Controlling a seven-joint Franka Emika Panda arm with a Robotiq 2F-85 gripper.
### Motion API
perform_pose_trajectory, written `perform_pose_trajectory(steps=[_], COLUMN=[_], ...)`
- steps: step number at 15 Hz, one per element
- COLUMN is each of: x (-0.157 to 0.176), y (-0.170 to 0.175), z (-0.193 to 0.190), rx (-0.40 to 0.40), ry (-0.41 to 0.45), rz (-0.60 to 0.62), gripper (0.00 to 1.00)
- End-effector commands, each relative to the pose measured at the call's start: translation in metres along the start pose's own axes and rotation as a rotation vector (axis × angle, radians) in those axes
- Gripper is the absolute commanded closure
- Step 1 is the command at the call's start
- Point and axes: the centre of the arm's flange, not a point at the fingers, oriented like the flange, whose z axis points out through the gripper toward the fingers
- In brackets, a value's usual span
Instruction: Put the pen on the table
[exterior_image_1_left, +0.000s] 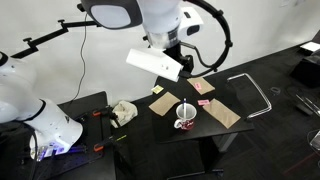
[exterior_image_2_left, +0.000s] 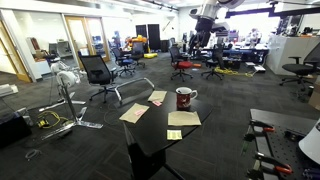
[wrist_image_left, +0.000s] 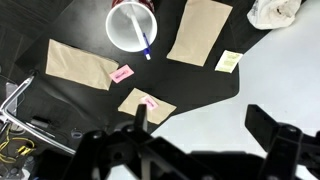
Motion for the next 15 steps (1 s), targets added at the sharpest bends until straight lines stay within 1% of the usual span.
perform_pose_trajectory(steps=[1, 4, 10, 13, 15], x=[-0.002, -0.001, 0.0, 0.001, 0.002], y=[0.003, 0.009, 0.009, 0.015, 0.02], z=[0.005, 0.011, 0.009, 0.02, 0.027], rx=[0.005, 0.008, 0.005, -0.051, -0.072], ry=[-0.007, -0.018, -0.017, -0.013, -0.021], rz=[0.009, 0.015, 0.012, -0.039, -0.086], gripper=[0.0, 0.0, 0.0, 0.0, 0.0])
